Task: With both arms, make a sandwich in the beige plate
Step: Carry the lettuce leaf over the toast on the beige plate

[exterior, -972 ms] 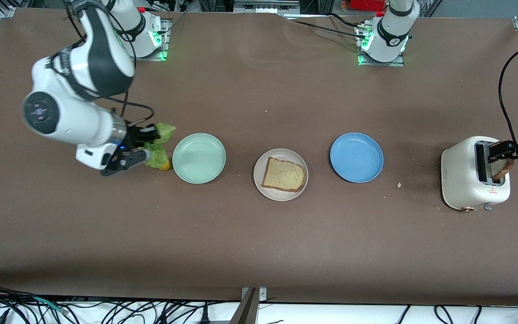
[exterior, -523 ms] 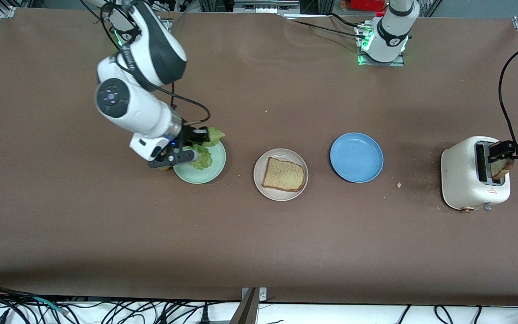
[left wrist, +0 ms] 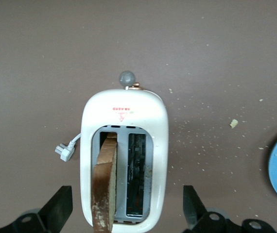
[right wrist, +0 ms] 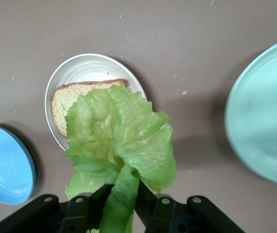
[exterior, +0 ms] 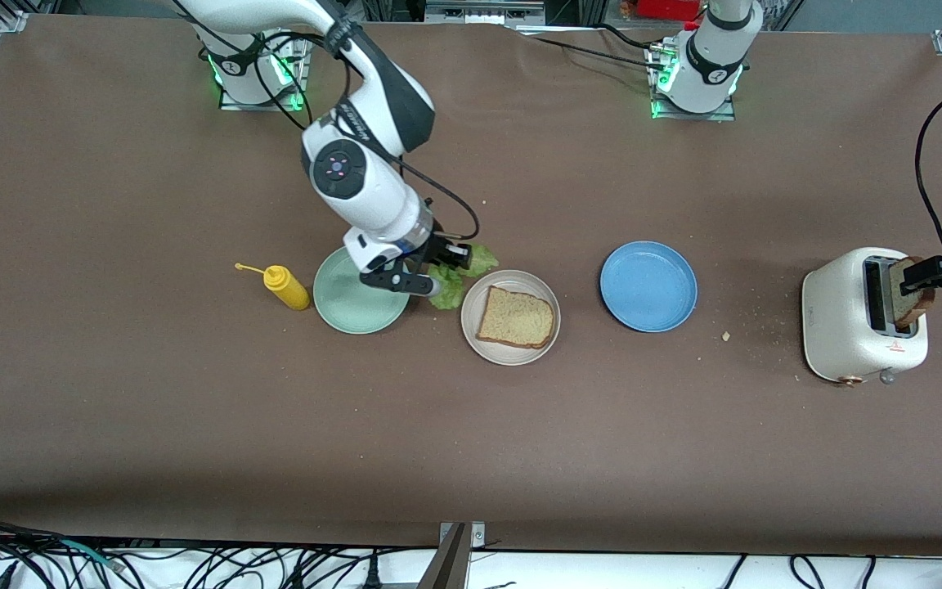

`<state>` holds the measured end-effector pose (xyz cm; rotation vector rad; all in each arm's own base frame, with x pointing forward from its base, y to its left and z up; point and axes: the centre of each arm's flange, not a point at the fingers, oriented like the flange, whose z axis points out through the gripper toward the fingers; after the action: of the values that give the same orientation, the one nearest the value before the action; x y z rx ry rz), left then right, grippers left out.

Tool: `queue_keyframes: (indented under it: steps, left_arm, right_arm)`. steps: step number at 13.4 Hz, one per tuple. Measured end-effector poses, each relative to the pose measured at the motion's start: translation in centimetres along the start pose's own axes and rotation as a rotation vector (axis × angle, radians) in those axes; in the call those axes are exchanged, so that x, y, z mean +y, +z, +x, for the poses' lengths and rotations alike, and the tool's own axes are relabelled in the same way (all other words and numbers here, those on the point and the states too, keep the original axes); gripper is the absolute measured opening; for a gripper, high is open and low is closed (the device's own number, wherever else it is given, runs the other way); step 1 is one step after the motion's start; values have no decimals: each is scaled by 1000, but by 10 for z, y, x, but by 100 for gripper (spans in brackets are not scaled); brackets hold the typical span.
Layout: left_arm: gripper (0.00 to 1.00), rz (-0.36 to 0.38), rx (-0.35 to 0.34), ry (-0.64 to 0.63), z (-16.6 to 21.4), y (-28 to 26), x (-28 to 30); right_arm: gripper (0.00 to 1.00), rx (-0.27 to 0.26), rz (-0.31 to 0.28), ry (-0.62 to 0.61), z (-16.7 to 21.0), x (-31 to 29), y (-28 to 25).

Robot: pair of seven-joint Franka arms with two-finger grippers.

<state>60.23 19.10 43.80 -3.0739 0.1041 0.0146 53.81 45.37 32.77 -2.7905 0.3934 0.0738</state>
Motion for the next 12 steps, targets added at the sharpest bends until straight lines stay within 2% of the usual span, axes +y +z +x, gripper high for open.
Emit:
queue_keyframes:
  steps: [2, 7, 11, 12]
  left_arm:
    - [100, -3, -6, -11, -6, 18, -5]
    - [100, -14, -30, 1, -23, 49, -21]
    - [100, -21, -44, -2, -32, 64, -26]
    - [97, -23, -49, -3, -33, 67, -25]
  right_arm:
    - [17, 45, 60, 35, -1, -8, 26]
    - [17, 121, 144, 48, 2, -4, 85]
    - [17, 148, 192, 41, -1, -12, 106]
    - [17, 152, 205, 37, -3, -16, 111]
